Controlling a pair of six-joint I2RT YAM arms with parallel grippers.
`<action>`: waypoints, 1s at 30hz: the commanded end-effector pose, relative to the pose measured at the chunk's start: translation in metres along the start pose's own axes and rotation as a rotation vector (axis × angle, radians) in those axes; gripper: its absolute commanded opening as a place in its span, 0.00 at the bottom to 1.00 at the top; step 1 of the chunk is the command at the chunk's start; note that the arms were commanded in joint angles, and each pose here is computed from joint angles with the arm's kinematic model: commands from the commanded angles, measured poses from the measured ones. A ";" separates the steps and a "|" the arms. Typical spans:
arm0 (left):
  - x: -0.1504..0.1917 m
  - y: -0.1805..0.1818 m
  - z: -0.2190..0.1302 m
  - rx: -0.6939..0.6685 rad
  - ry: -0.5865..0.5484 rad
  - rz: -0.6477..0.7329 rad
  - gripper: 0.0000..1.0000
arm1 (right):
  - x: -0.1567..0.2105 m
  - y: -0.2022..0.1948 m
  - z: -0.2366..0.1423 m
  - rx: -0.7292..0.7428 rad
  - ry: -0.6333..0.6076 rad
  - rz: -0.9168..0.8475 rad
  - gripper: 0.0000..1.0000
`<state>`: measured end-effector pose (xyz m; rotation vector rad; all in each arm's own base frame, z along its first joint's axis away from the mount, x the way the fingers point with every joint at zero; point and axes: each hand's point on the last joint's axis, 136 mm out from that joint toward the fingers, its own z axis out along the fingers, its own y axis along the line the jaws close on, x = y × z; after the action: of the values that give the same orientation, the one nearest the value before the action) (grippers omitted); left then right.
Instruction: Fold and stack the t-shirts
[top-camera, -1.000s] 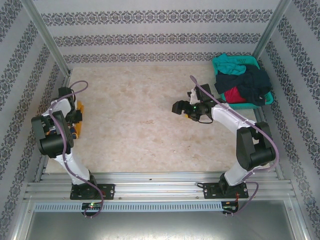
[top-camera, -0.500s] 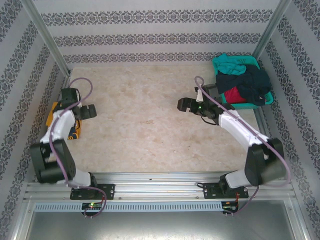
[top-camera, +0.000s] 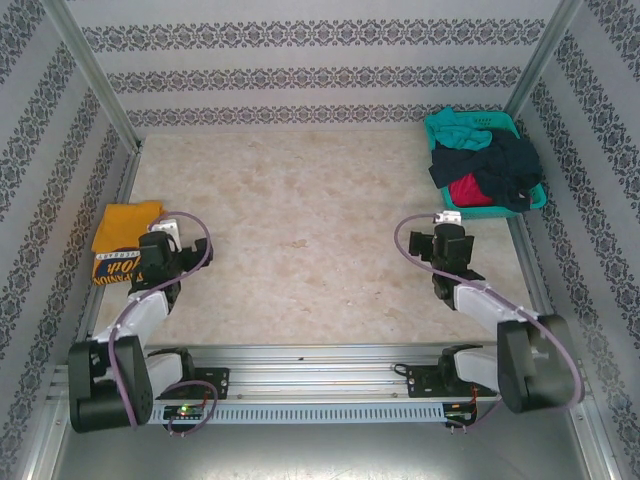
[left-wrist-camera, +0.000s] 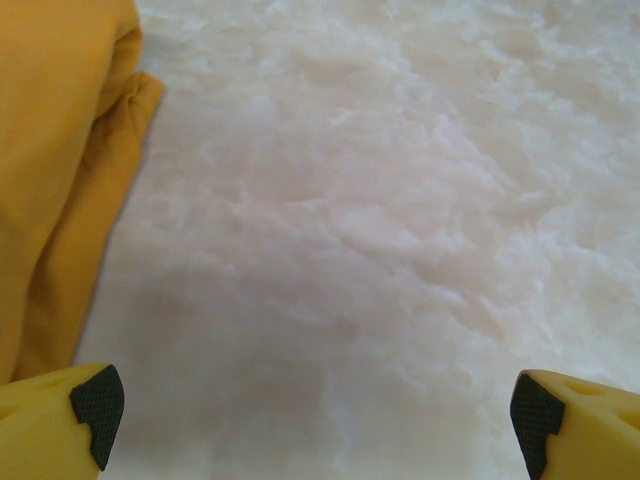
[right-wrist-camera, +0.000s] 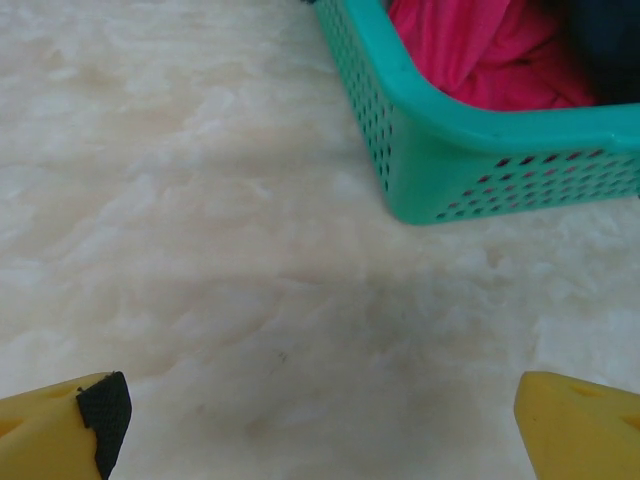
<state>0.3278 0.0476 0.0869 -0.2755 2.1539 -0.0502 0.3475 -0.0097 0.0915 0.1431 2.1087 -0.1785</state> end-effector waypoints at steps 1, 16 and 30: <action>-0.046 -0.010 0.008 0.061 -0.231 0.024 1.00 | -0.047 -0.008 0.008 0.030 -0.198 0.022 0.98; -0.028 -0.048 0.054 0.059 -0.230 0.193 1.00 | -0.037 0.009 0.033 -0.101 -0.238 0.033 0.98; -0.028 -0.062 0.055 0.121 -0.243 0.235 1.00 | -0.037 0.009 0.033 -0.100 -0.231 0.031 0.98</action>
<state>0.3917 0.0061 0.0747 -0.0206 1.9660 0.0116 0.3951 -0.0078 0.1004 0.1014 1.9068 -0.0737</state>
